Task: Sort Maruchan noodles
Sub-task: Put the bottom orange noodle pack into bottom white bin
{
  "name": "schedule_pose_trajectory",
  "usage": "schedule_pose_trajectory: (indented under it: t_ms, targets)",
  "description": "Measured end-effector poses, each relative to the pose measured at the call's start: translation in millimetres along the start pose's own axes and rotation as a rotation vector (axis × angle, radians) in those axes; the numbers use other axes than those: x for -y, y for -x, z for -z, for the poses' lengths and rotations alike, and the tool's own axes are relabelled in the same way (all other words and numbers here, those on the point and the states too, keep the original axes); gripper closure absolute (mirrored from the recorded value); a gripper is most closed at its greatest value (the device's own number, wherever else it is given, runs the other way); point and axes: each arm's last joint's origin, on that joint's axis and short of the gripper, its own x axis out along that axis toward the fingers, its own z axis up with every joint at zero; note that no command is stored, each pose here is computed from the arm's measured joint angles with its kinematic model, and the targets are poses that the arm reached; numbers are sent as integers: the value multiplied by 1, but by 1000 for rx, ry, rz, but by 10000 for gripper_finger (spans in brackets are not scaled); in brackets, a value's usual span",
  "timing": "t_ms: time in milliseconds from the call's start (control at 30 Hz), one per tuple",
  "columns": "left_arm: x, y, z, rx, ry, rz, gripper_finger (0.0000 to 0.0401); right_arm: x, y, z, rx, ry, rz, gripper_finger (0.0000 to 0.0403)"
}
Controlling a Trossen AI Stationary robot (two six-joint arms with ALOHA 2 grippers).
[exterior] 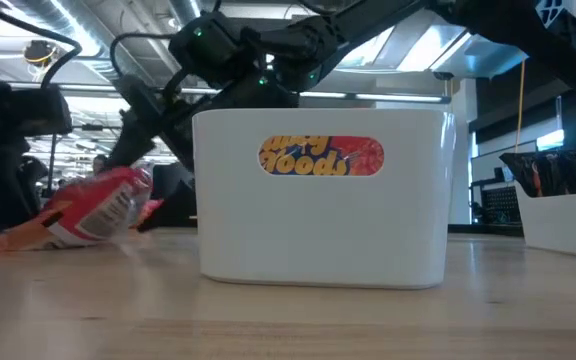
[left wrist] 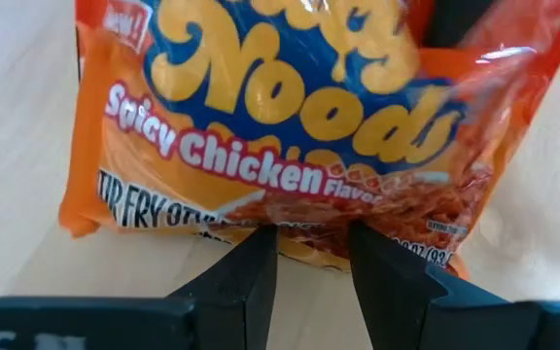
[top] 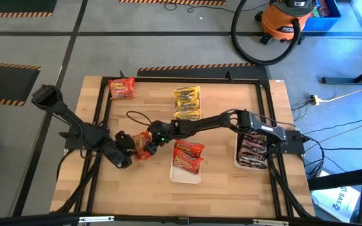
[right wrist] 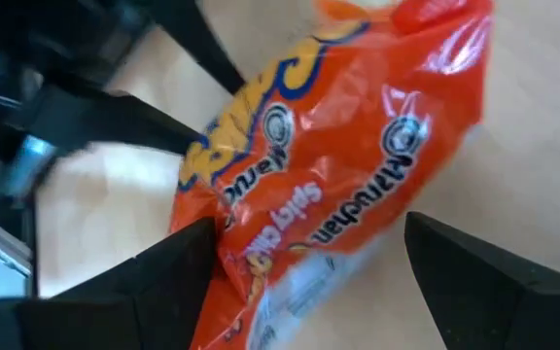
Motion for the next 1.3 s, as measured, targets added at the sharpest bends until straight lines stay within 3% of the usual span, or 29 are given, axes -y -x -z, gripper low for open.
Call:
schedule_pose_trajectory:
  t_ms: [533,1300]
  targets:
    - [-2,-3,2,55,19,8,277,-13,1,-8,96,-15,-117,88]
    - [8,-1,-8,173,15,78,277,-1,-10,1,76,-9,-41,89]
